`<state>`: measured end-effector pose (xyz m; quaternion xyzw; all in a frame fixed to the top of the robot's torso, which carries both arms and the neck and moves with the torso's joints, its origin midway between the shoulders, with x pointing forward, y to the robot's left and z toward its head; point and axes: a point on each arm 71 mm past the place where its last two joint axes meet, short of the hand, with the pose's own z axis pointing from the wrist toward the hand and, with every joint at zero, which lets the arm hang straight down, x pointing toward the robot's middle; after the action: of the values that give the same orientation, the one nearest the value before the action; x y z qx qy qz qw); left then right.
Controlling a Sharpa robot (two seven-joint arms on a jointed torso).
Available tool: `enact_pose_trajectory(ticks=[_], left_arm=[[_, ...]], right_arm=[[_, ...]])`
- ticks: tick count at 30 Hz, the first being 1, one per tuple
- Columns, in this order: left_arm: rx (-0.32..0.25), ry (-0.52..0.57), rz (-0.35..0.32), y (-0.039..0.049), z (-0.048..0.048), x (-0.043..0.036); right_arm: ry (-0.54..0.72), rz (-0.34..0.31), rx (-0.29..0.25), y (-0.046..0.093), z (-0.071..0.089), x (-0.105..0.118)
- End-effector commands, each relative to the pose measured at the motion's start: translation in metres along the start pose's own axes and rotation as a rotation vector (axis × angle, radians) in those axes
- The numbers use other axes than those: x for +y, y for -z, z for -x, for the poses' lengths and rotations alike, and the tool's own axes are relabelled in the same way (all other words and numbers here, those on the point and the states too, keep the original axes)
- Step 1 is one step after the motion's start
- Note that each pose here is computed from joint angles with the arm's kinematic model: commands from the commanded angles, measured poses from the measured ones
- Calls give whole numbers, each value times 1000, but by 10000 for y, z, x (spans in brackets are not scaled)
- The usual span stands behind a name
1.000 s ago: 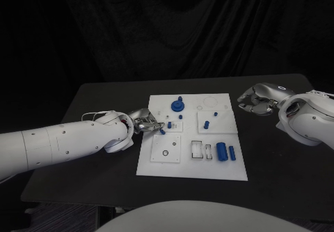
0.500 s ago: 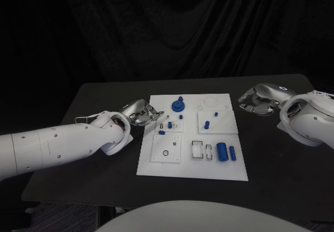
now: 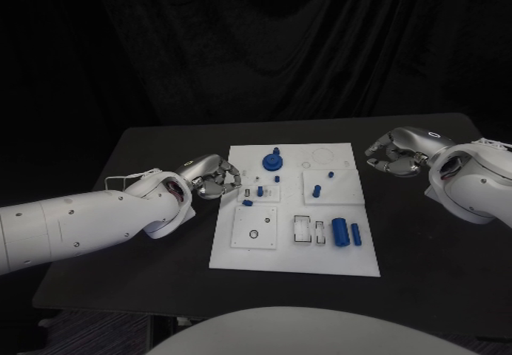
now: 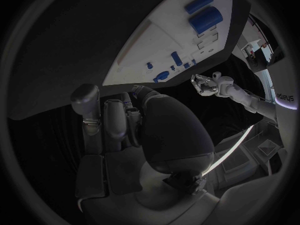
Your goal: Assemble the parts on the task board
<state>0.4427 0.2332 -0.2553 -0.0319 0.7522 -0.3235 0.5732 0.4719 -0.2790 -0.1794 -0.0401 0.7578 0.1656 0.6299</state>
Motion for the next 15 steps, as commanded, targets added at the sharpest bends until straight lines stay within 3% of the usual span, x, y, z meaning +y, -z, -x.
enact_pose_trajectory(ticks=[1, 7, 15], left_arm=[[134, -179, -170, 12, -88, -114], [197, -311, -205, 14, -152, -142], [215, -358, -211, -32, -193, -172]], right_arm=[[-6, 10, -25, 12, 9, 8], [-7, 15, -29, 15, 11, 11], [-7, 16, -28, 20, 8, 10]])
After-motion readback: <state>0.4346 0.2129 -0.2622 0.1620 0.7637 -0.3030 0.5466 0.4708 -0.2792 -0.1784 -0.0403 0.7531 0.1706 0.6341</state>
